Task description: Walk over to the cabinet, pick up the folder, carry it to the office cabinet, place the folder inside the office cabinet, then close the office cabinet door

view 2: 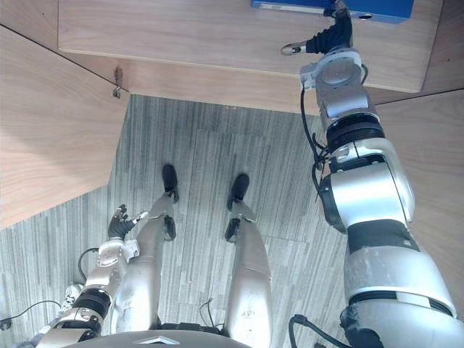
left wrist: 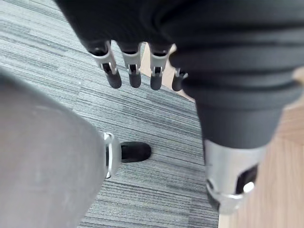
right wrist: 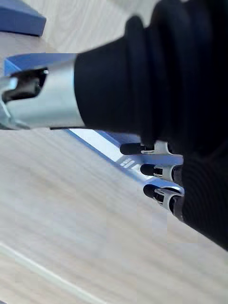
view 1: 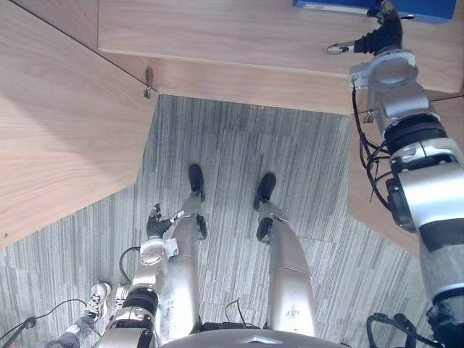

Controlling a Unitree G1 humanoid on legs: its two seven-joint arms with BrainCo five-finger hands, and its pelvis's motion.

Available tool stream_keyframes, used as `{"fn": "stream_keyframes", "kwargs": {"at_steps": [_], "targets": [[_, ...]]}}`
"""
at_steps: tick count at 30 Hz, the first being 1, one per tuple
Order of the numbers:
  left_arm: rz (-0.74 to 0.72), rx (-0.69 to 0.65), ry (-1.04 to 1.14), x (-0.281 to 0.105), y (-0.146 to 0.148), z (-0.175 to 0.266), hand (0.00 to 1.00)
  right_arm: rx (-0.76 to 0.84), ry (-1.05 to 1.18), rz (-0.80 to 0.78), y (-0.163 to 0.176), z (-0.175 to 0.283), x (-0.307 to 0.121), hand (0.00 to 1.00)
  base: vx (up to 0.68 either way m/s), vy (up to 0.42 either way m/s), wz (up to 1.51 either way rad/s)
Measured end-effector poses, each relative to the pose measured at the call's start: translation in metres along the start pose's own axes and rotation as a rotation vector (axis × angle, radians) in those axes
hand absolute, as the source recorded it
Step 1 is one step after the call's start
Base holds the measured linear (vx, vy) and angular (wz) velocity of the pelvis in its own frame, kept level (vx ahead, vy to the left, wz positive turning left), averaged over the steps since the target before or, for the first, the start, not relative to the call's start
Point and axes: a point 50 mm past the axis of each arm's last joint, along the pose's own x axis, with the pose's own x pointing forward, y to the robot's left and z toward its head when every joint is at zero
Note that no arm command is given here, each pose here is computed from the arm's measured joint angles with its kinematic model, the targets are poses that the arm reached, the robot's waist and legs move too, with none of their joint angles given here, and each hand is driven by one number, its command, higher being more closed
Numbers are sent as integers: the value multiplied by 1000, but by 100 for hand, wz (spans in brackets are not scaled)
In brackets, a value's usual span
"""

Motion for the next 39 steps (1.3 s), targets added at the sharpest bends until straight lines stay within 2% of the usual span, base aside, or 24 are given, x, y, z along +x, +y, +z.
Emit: {"fn": "stream_keyframes", "kwargs": {"at_steps": [4, 7, 8, 13, 18, 29, 39], "targets": [[8, -8, 5, 0, -1, -1, 0, -20, -47, -68, -8, 5, -3, 0, 19, -42, -2], [27, -12, 7, -1, -3, -1, 0, 6, -189, -134, -10, 13, -22, 0, 32, -55, -3], [27, -7, 6, -1, -3, -1, 0, 1, -227, -153, -10, 13, -30, 100, 24, -37, -1], [45, 23, -42, -1, -3, 9, 0, -86, -309, -216, 2, 1, -58, 100, 25, -45, -4], [59, 25, -91, 0, -3, 20, 0, -134, -337, -212, 16, 1, -66, 100, 15, -50, -3], [83, 25, -113, 0, -1, 24, 0, -155, -341, -165, 37, 14, -56, 100, 13, -21, 1], [84, 7, -163, 0, 1, 35, 0, -166, -387, -175, 31, 53, -32, 100, 12, -21, 3]]}}
